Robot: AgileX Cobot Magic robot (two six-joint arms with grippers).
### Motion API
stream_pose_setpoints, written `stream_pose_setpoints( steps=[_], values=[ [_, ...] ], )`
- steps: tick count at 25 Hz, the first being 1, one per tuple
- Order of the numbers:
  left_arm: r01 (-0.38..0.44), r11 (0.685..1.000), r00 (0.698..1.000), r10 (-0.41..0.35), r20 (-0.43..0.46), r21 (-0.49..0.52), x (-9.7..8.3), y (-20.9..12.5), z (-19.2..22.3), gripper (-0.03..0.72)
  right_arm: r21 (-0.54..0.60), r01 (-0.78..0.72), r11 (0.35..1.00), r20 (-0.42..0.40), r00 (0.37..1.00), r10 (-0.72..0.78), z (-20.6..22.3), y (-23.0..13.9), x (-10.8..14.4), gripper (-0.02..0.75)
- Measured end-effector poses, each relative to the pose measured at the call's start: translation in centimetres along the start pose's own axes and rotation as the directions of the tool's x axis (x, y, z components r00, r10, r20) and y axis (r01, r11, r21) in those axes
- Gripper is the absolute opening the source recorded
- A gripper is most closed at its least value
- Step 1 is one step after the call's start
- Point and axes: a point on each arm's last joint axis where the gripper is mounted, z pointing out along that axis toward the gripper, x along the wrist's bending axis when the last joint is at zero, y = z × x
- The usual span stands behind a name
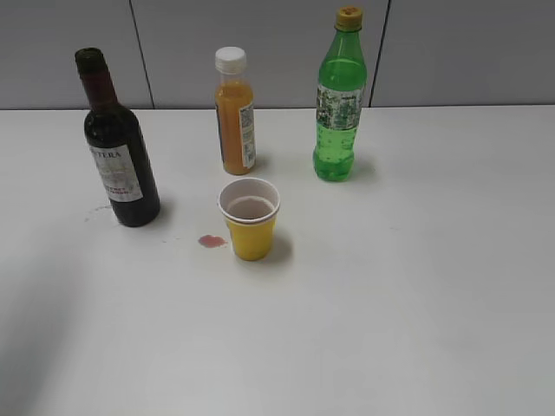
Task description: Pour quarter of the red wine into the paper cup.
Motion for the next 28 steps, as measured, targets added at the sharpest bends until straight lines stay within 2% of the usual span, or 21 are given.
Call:
stream_pose_setpoints(
  steps=[3, 6, 13, 23, 28],
  values=[
    [0.066, 0.998, 0.998, -0.066, -0.018, 0.009, 1.6, -0.8, -1.0, 0.591, 0.000, 0.000, 1.000, 0.000, 1.000, 0.000, 0.0, 0.0, 0.0, 0.582],
    [0.091, 0.994, 0.995, -0.094, -0.044, -0.055, 2.2, -2.4, -3.3, 0.591, -0.001, 0.000, 1.000, 0.000, 1.000, 0.000, 0.0, 0.0, 0.0, 0.582],
    [0.068, 0.983, 0.996, -0.077, -0.047, -0.172, 0.5, -9.1, -6.9, 0.591, -0.001, 0.000, 1.000, 0.000, 1.000, 0.000, 0.0, 0.0, 0.0, 0.582],
    [0.082, 0.980, 0.997, -0.082, 0.007, -0.179, -1.7, -18.5, -3.3, 0.594, -0.001, 0.000, 1.000, 0.000, 1.000, 0.000, 0.0, 0.0, 0.0, 0.581],
    [0.077, 0.964, 0.997, -0.080, -0.003, -0.255, -2.2, -21.4, -2.2, 0.591, -0.001, 0.000, 1.000, 0.000, 1.000, 0.000, 0.0, 0.0, 0.0, 0.581]
  ],
)
